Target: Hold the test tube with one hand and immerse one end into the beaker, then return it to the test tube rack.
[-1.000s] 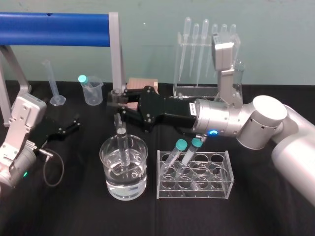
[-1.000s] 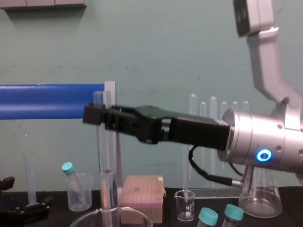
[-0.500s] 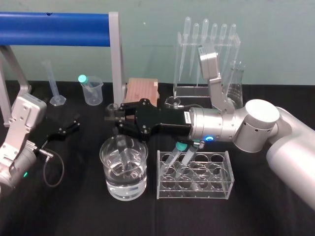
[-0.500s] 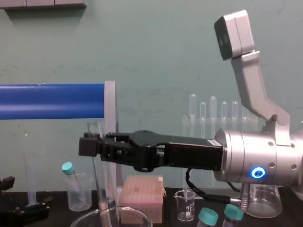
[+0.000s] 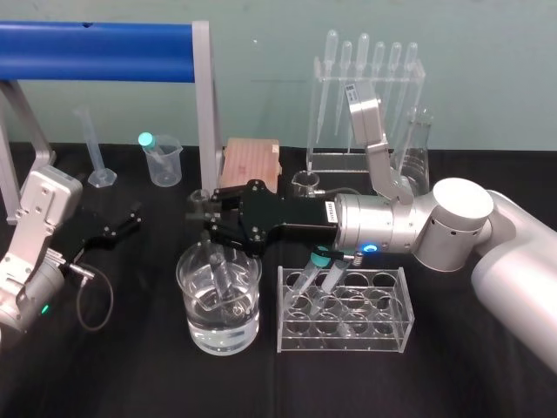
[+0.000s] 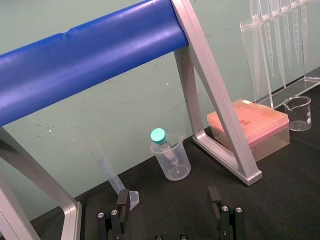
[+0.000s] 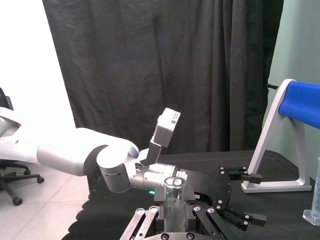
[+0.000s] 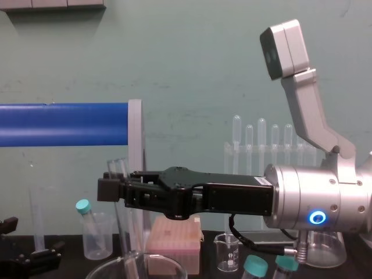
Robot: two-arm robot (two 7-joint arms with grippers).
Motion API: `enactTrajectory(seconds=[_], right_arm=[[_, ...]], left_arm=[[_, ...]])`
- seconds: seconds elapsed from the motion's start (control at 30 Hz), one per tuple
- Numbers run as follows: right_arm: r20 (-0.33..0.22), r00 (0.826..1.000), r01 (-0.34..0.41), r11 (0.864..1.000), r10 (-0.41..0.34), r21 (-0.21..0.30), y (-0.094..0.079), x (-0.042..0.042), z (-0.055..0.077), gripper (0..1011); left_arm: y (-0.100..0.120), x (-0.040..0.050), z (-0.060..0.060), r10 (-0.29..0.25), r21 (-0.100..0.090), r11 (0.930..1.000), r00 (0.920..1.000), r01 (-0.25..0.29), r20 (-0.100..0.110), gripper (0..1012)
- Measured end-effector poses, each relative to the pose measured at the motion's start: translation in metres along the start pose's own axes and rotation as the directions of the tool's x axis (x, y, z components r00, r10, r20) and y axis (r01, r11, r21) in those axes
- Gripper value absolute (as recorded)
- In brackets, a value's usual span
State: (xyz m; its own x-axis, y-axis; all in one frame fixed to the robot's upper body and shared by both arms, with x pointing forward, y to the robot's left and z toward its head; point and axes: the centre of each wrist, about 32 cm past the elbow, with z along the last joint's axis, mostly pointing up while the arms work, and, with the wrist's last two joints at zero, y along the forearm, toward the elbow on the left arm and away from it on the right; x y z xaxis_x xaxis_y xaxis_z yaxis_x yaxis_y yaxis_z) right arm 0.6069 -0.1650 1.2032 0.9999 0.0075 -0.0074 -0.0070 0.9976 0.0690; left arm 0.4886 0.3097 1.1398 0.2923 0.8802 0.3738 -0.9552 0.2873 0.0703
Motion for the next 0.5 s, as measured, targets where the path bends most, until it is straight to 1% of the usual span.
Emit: enactTrajectory(seconds=[0.5], right_arm=[[-0.002,1.0,0.002,1.0,-0.002,0.005,0.0001,-0.0003,-0.0002,226]], left_arm=[[0.0,0.0,0.0,0.0,0.0,1.0,1.0,0.0,0.0,1000]])
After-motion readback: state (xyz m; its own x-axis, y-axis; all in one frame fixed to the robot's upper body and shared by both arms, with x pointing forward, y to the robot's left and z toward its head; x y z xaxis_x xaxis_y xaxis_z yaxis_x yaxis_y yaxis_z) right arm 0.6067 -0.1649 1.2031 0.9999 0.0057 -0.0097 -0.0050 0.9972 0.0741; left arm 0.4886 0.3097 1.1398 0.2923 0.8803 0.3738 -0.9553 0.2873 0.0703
